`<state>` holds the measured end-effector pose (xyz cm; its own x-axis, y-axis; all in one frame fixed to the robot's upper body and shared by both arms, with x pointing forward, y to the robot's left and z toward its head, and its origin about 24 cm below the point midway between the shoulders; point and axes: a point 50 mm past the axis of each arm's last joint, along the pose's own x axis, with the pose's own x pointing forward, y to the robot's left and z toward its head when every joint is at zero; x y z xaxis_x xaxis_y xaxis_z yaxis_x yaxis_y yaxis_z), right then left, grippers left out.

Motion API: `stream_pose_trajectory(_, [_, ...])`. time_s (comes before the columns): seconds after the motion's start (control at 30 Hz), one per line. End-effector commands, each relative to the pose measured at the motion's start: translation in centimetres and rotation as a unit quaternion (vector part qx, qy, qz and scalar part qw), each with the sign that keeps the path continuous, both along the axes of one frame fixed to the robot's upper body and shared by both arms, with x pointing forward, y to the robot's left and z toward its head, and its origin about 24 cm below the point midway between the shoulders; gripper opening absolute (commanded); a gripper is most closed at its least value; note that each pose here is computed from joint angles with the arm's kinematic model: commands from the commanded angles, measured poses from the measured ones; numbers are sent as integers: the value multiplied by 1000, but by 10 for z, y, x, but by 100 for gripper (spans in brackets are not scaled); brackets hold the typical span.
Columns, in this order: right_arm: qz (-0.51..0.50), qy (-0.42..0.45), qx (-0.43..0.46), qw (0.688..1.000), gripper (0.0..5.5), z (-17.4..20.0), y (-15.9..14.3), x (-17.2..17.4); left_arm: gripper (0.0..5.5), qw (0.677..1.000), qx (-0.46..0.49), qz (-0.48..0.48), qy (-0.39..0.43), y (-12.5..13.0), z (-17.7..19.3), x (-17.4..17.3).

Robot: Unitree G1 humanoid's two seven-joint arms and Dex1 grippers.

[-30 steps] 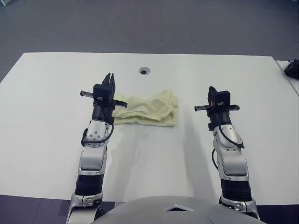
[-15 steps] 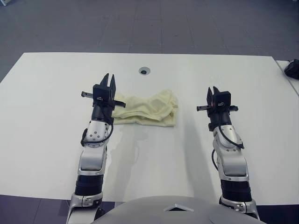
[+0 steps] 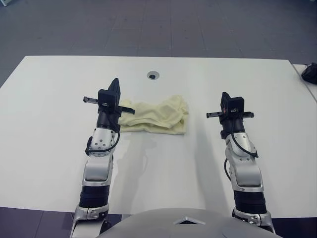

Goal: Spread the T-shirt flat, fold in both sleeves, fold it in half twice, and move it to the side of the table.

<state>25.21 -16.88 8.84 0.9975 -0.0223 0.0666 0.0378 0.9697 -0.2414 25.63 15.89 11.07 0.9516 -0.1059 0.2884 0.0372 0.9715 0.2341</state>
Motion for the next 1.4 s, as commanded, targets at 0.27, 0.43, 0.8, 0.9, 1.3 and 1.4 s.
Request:
stream_pose_trajectory(0.27, [-2,-1,-5,1000,44,2,-3,3,204,1000,1,12,5,3,-1,2])
stream_pose_trajectory(0.43, [1,-3,-5,1000,0,2,-2,3,196,1000,-2,10,-2,3,0,0])
stream_pose_trajectory(0.8, [2,13,-4,1000,114,0,-2,0,179,996,51,59,47,38,-16,2])
stream_pose_trajectory(0.9, [1,12,-6,1000,166,0,-4,-1,232,991,99,51,79,53,-29,3])
stream_pose_trajectory(1.3, [6,11,-8,1000,352,0,-4,-1,426,962,203,5,184,58,-86,19])
stream_pose_trajectory(1.4, [28,19,-20,999,404,1,-4,-4,480,960,210,-49,179,37,-89,18])
